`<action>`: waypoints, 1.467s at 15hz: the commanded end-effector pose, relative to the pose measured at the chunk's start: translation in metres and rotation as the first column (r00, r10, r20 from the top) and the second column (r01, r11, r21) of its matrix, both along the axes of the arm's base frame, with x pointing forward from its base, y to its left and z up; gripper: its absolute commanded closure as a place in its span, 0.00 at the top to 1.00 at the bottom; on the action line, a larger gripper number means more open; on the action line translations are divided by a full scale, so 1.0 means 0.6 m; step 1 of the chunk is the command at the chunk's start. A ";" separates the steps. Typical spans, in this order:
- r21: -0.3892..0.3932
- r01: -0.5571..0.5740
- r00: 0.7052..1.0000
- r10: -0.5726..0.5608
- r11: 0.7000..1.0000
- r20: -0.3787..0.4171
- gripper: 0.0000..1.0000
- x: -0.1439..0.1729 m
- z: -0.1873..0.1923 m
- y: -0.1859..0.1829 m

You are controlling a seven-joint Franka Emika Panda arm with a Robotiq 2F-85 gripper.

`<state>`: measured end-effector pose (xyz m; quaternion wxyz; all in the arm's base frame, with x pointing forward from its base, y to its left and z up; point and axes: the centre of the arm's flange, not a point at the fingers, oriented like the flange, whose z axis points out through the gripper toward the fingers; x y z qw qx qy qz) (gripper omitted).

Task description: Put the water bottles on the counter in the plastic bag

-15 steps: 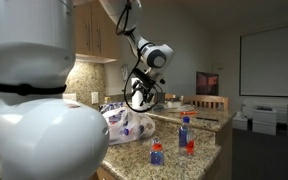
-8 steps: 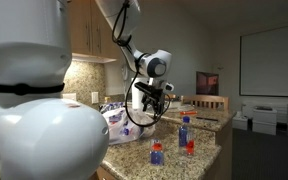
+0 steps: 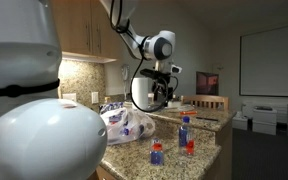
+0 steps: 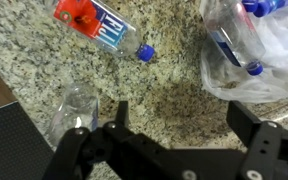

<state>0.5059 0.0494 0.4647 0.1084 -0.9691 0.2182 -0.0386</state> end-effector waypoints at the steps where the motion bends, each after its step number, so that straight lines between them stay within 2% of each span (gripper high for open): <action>1: -0.048 0.090 0.993 -0.094 0.995 -0.066 1.00 -0.032 0.087 -0.027; 4: -0.013 0.099 0.987 -0.100 0.995 -0.126 1.00 -0.044 0.103 -0.061; 6: -0.028 0.110 0.985 -0.113 0.994 -0.133 1.00 -0.040 0.099 -0.081; 14: -0.020 0.171 0.975 -0.172 0.985 -0.143 1.00 0.012 -0.017 -0.147; 18: -0.041 0.222 0.961 -0.226 0.974 -0.157 1.00 0.020 -0.074 -0.175; 22: -0.049 0.250 0.951 -0.255 0.967 -0.175 1.00 0.019 -0.102 -0.197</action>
